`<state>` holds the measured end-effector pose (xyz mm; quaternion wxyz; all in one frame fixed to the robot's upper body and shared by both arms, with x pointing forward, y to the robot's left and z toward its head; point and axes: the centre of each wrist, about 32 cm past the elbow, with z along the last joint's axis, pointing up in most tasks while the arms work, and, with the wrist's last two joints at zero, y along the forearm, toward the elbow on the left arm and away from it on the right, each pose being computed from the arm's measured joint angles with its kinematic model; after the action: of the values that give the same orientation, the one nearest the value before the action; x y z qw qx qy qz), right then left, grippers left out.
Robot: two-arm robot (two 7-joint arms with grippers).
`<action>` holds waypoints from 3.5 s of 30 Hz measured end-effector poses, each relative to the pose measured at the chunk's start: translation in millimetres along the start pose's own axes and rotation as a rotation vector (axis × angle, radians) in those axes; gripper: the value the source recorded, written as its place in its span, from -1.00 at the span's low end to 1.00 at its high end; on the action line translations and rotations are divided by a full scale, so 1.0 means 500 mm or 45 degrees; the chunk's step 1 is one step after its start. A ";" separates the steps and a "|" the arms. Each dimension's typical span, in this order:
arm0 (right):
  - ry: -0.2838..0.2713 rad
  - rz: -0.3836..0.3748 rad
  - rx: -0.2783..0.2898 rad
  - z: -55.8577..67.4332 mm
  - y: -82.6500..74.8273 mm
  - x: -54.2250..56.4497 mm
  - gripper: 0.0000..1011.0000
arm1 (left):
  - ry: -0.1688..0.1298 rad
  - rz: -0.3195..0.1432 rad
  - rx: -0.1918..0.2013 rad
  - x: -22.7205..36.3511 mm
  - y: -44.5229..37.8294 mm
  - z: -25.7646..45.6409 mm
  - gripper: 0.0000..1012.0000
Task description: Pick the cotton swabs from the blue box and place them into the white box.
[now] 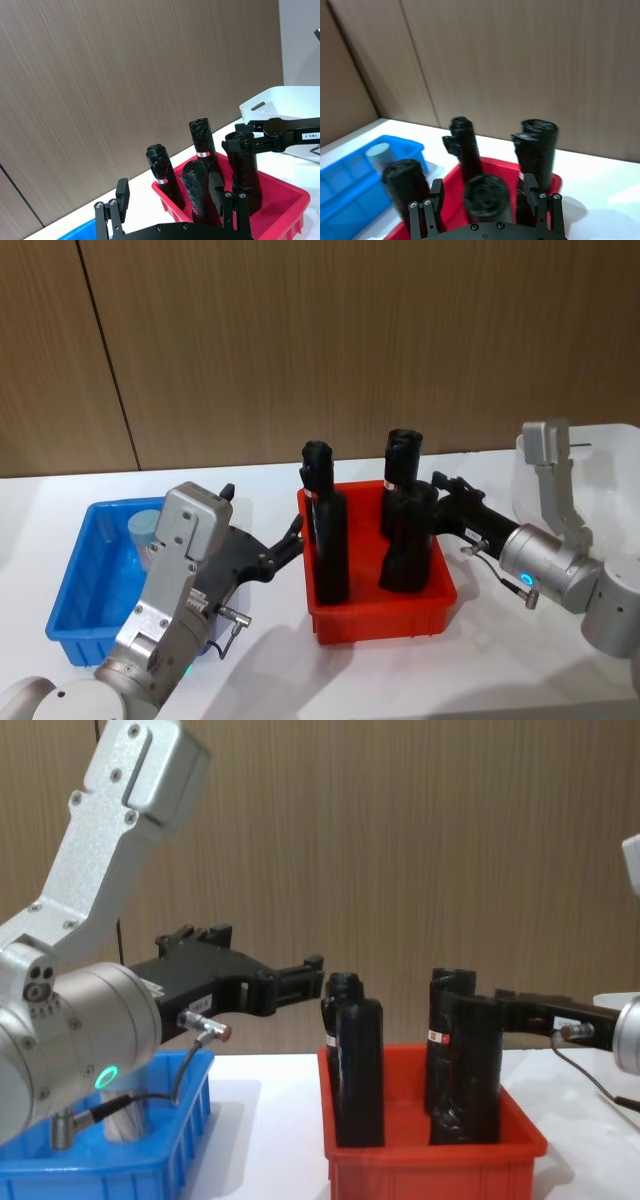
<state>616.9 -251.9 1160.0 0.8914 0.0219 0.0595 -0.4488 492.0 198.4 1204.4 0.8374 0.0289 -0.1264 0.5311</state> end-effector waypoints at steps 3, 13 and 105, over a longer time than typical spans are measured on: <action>-0.005 0.046 0.007 0.003 0.003 0.000 0.98 | 0.000 0.000 0.000 0.000 0.000 0.000 0.98; -0.037 0.132 -0.005 0.006 0.016 -0.003 0.98 | 0.000 0.000 0.000 0.000 0.000 0.000 0.98; -0.369 -0.727 0.145 0.262 -0.177 -0.031 -0.34 | 0.000 0.000 0.000 0.000 0.000 0.000 0.98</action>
<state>548.0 -304.5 1293.4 0.7261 -0.0102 -0.0895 -0.6816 492.0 198.4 1204.4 0.8374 0.0289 -0.1264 0.5310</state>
